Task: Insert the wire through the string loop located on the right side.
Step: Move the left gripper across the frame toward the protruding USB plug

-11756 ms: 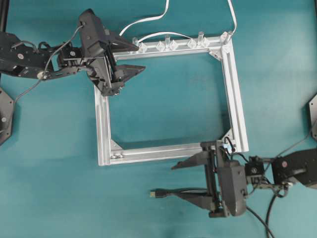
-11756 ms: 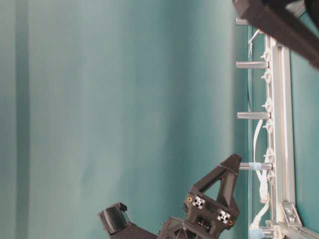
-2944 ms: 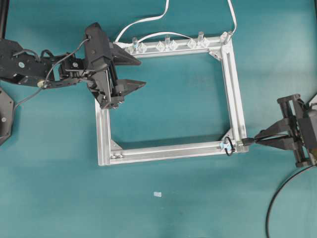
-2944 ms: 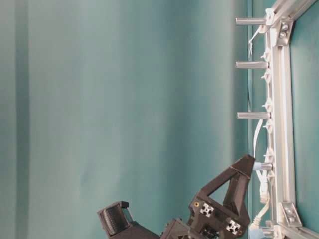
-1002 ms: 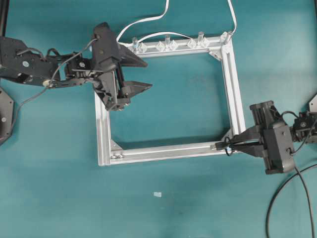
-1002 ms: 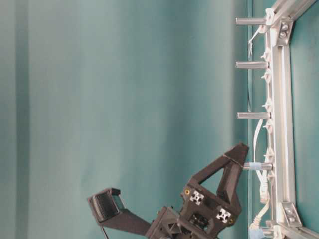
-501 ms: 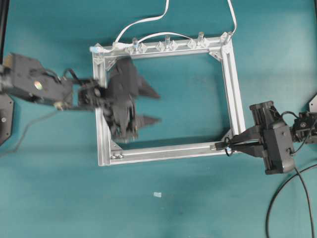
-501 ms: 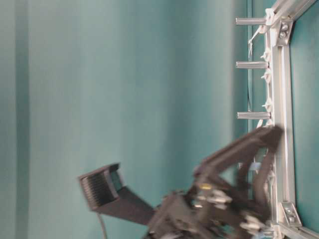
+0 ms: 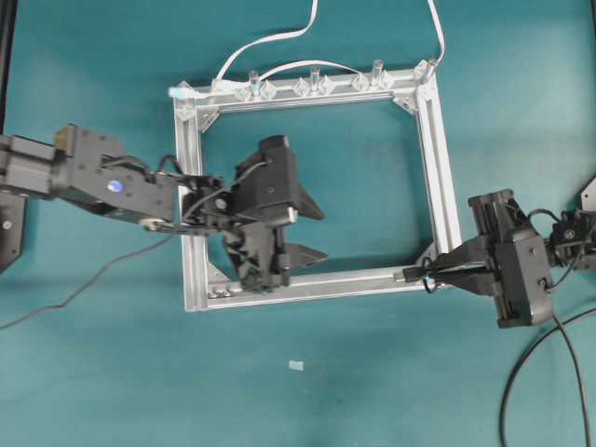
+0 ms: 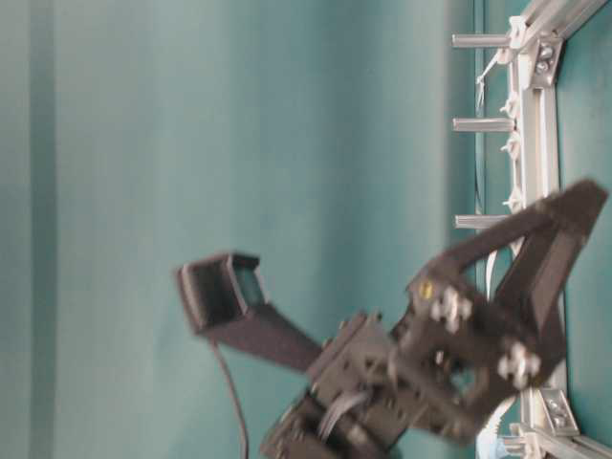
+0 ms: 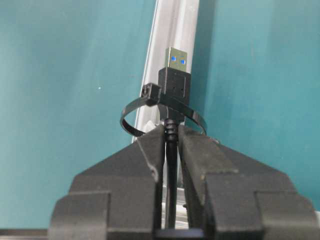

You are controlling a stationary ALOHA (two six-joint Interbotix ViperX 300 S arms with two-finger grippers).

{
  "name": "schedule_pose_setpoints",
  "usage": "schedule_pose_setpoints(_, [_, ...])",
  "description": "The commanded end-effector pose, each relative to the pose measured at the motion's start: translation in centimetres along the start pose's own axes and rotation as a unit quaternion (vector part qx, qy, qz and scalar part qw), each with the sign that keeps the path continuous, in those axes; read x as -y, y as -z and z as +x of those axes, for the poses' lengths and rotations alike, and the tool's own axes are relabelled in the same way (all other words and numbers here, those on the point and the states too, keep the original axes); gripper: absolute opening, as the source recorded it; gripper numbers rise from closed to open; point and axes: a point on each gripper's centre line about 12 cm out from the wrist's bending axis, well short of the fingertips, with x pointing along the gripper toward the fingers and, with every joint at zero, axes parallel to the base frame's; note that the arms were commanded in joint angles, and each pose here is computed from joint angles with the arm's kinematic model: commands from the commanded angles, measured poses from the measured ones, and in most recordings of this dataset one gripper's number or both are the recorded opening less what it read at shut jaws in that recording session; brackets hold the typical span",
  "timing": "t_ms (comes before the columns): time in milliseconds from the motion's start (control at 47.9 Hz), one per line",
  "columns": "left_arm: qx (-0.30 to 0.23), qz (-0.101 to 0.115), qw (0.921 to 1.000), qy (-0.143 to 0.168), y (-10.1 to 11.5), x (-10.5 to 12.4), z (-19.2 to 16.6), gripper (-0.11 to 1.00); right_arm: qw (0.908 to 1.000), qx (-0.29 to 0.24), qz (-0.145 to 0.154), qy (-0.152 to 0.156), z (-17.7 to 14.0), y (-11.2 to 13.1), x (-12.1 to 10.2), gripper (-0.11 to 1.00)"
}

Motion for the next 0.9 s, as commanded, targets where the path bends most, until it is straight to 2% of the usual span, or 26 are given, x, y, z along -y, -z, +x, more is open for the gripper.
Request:
schedule_pose_setpoints(0, [0.024,-0.02,0.9995,0.007,-2.1,0.6,0.7,0.72,0.9999,0.014,0.0,0.001,0.1,-0.8,0.0,0.11])
schedule_pose_setpoints(188, [0.041,-0.055,0.9976,0.013,-4.3,1.1,2.8,0.73,0.9998,0.018,0.0,0.003,0.1,-0.9,0.0,0.11])
schedule_pose_setpoints(334, [0.049,-0.056,0.997,0.022,-5.3,2.0,3.8,0.78,0.9998,0.018,0.0,0.002,0.1,-0.9,0.0,0.11])
schedule_pose_setpoints(501, [0.028,-0.057,0.9976,0.026,-5.1,3.0,4.7,0.89,0.9998,0.02,0.0,0.003,0.1,-1.0,0.0,0.11])
schedule_pose_setpoints(710, [-0.011,-0.078,0.9967,0.019,-5.3,3.3,5.2,0.9,0.9998,0.021,0.0,0.003,0.1,-1.1,0.0,0.11])
schedule_pose_setpoints(877, [-0.008,-0.075,0.9969,0.023,-5.8,3.8,5.8,0.91,0.9998,0.021,0.001,0.003,0.1,-1.1,0.0,0.11])
